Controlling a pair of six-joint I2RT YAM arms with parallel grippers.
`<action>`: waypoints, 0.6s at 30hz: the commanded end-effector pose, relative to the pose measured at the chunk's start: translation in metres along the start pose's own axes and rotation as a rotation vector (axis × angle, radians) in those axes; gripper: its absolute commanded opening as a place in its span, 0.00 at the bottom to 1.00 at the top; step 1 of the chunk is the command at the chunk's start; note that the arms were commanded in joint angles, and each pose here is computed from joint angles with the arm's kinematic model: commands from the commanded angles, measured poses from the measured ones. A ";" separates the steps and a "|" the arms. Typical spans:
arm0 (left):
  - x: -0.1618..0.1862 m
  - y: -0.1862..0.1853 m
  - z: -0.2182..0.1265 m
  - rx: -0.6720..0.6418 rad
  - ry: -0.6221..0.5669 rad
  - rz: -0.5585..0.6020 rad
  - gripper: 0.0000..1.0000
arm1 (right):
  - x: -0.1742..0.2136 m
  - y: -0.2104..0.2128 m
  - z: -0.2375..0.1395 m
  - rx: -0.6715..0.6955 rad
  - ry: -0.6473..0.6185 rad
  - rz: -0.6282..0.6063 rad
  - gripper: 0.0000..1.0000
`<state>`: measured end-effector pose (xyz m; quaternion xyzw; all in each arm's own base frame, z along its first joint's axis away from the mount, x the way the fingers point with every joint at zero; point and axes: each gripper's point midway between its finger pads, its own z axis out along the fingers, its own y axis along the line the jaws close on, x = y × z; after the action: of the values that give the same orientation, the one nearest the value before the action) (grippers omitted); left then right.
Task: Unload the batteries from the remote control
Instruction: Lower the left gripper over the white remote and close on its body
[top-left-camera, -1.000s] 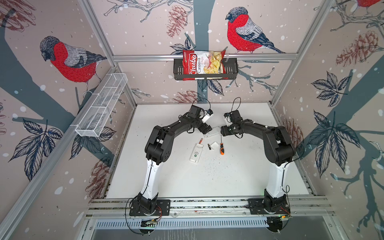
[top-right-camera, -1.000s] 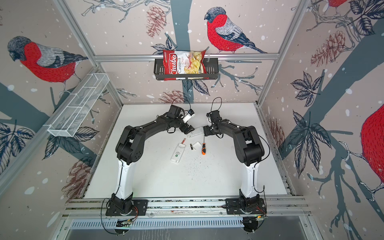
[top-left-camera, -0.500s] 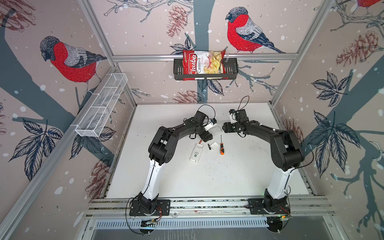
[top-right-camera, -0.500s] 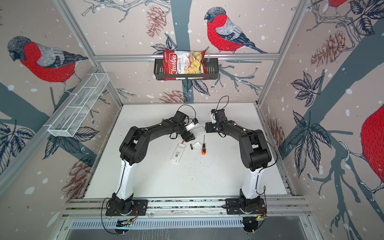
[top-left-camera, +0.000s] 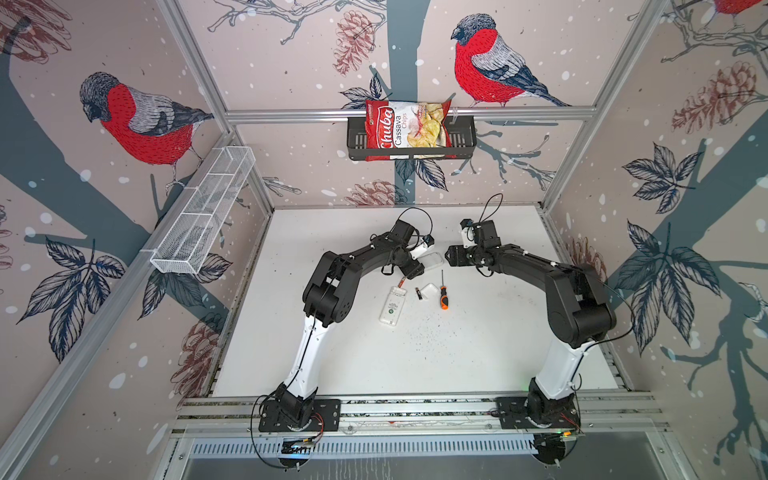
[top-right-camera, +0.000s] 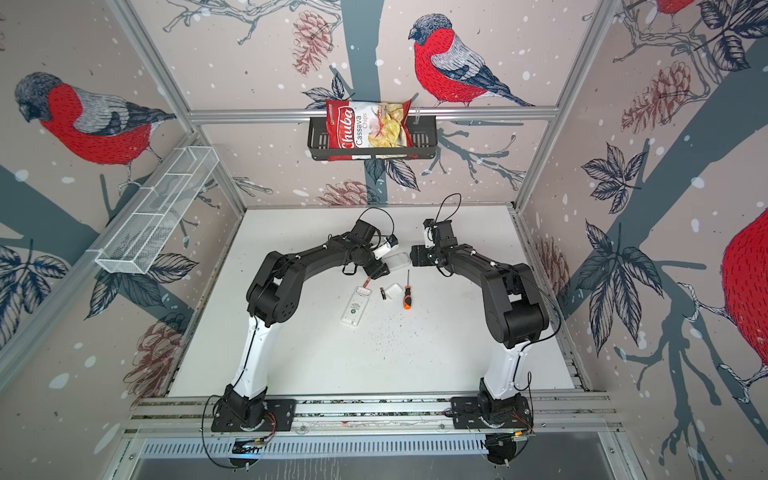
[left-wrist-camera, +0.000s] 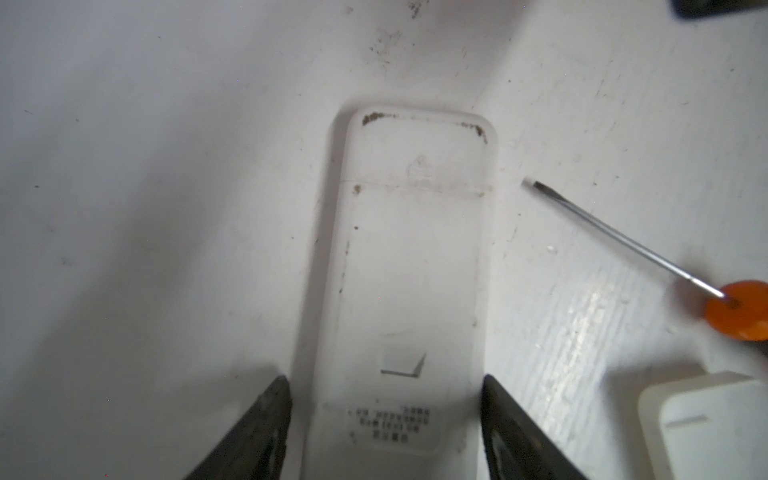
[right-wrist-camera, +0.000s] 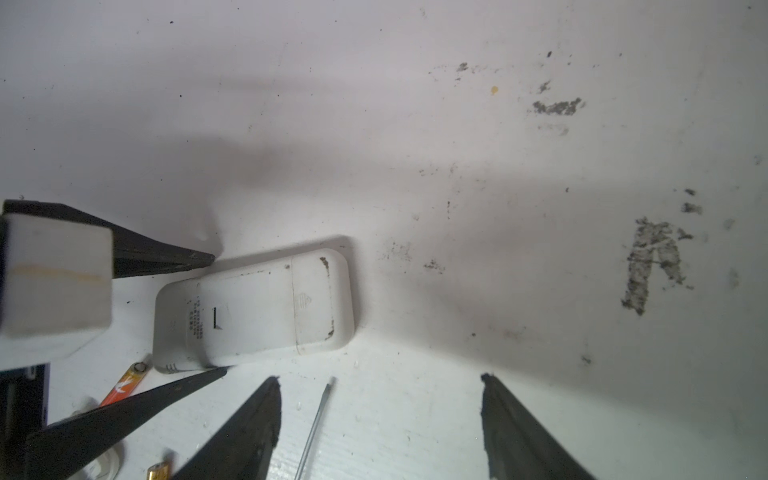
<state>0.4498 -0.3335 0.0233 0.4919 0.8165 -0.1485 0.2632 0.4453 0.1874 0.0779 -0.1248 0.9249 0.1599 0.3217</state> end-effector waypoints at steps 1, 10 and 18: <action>0.021 -0.005 0.005 0.017 0.073 -0.017 0.61 | -0.009 0.002 -0.002 -0.021 -0.035 0.012 0.76; 0.021 -0.009 -0.002 0.015 0.056 -0.014 0.45 | -0.005 -0.002 0.001 -0.077 -0.026 0.069 0.73; -0.001 -0.014 -0.034 0.001 -0.020 -0.016 0.43 | -0.008 0.000 -0.004 -0.109 -0.046 0.088 0.73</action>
<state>0.4330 -0.3224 0.0346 0.4910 0.8175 -0.1469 0.2627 0.4452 0.1811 0.0742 -0.0969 0.9223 0.2052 0.3128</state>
